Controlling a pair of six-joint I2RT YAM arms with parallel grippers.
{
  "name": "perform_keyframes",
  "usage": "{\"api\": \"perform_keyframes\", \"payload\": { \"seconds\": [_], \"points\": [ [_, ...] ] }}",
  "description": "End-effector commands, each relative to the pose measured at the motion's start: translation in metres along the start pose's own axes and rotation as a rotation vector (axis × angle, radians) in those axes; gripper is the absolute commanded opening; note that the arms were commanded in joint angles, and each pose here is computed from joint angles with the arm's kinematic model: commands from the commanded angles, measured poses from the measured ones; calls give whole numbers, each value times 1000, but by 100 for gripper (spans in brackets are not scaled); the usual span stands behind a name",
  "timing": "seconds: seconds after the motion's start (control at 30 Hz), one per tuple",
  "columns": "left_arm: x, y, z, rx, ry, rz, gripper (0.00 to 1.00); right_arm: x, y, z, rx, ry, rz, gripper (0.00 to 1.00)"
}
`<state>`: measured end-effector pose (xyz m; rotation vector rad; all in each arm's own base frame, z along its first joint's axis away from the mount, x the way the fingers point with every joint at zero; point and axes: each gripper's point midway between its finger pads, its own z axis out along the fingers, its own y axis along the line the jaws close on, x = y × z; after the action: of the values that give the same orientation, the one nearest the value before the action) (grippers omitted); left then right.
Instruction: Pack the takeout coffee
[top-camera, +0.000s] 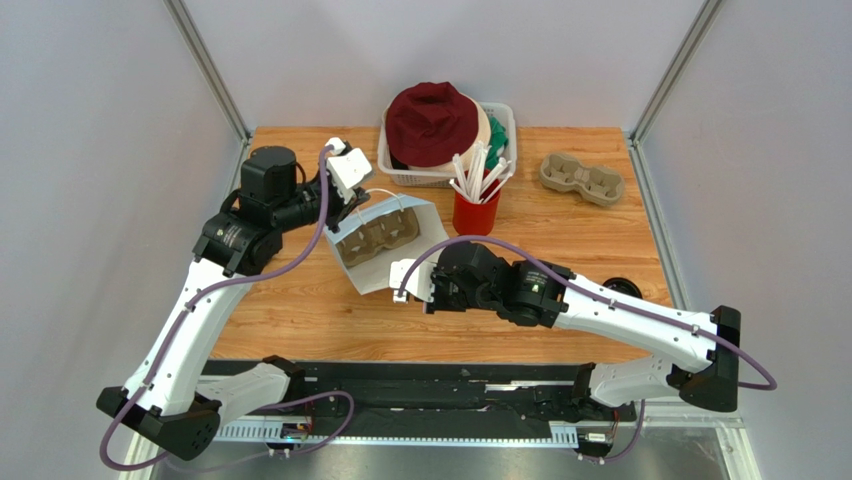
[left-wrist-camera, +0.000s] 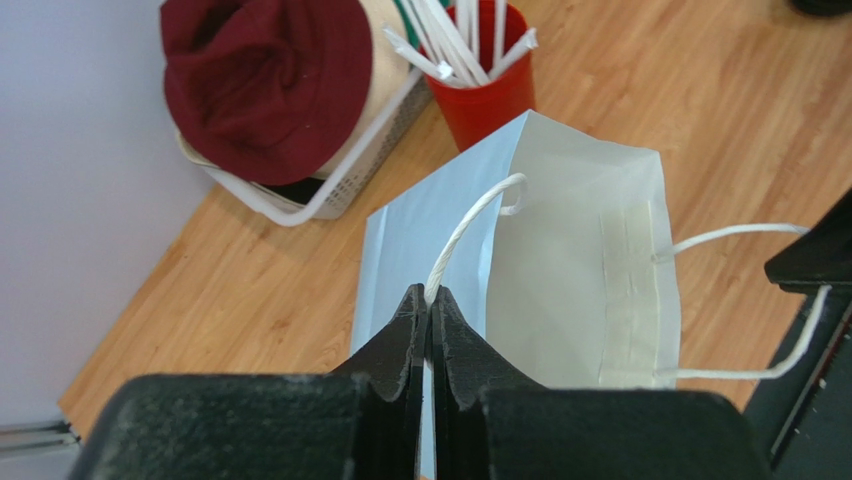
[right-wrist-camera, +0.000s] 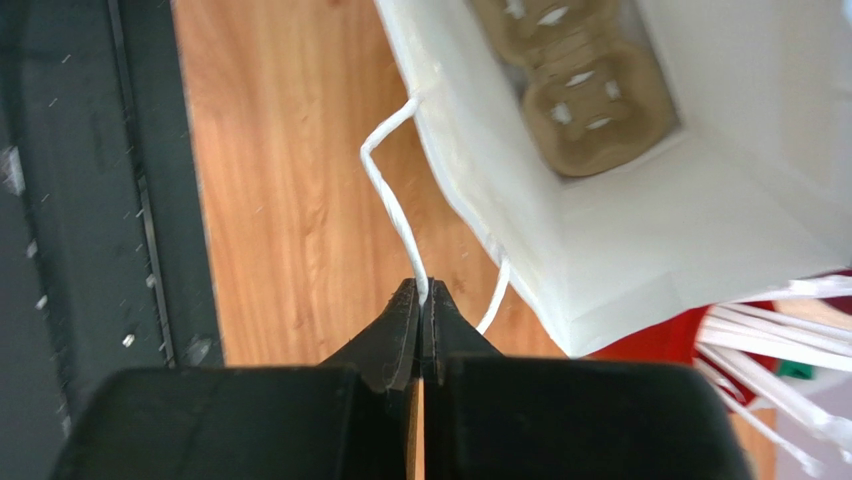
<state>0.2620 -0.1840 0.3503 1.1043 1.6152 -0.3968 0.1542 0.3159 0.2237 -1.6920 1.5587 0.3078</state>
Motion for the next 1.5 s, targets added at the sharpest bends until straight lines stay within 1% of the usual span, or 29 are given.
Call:
{"api": "perform_keyframes", "payload": {
  "seconds": [0.0, 0.07, 0.4, 0.5, 0.57, 0.67, 0.7, 0.77, 0.8, 0.83, 0.87, 0.9, 0.97, 1.0, 1.03, 1.07, 1.1, 1.17, 1.2, 1.23, 1.27, 1.33, 1.4, 1.47],
  "points": [
    [-21, 32, -1, -151, -42, -15, 7, -35, -56, -8, 231, -76, 12, 0],
    [-20, 42, -1, -204, -31, -24, 8, -41, -75, -8, 299, -89, 34, 0],
    [-10, 84, -5, -414, 11, -78, 8, -67, -139, -7, 466, -146, 172, 0],
    [-4, 99, -7, -473, 30, -111, 8, -76, -155, -4, 486, -164, 207, 2],
    [-2, 106, -8, -501, 42, -117, 9, -74, -161, 7, 488, -148, 215, 5],
    [14, 124, -7, -579, 100, -146, 9, -80, -171, 18, 485, -157, 244, 6],
    [17, 131, -9, -607, 106, -169, 10, -82, -173, 21, 484, -161, 262, 7],
    [24, 135, -6, -614, 122, -197, 14, -86, -178, 30, 484, -164, 277, 8],
    [27, 138, -7, -620, 120, -214, 21, -87, -179, 33, 483, -163, 280, 12],
    [27, 140, -7, -623, 116, -219, 23, -87, -179, 38, 480, -156, 283, 16],
    [28, 140, -6, -623, 115, -221, 26, -92, -182, 37, 485, -168, 287, 23],
    [28, 140, -6, -622, 109, -223, 34, -94, -184, 37, 485, -172, 289, 38],
    [26, 140, -7, -621, 98, -219, 42, -102, -189, 32, 493, -191, 303, 51],
    [24, 140, -7, -620, 88, -215, 48, -105, -189, 30, 490, -197, 304, 59],
    [24, 140, -7, -619, 86, -215, 50, -106, -188, 30, 478, -189, 308, 61],
    [21, 141, -8, -621, 82, -210, 53, -118, -194, 19, 488, -223, 327, 64],
    [18, 143, -9, -626, 75, -205, 59, -122, -196, 15, 488, -233, 332, 69],
    [12, 144, -14, -638, 62, -200, 69, -128, -195, 6, 472, -243, 340, 71],
    [7, 146, -18, -652, 48, -196, 85, -136, -199, -3, 481, -266, 345, 74],
    [4, 147, -22, -662, 38, -195, 92, -137, -199, -9, 476, -266, 347, 76],
    [1, 147, -27, -676, 28, -190, 94, -139, -199, -14, 479, -270, 349, 76],
    [-4, 149, -37, -707, 14, -182, 94, -144, -203, -33, 498, -296, 354, 82],
    [-8, 149, -52, -739, 5, -175, 94, -145, -204, -50, 514, -304, 345, 99],
    [-10, 146, -66, -758, -6, -166, 95, -139, -203, -61, 528, -285, 339, 99]
  ]
}}
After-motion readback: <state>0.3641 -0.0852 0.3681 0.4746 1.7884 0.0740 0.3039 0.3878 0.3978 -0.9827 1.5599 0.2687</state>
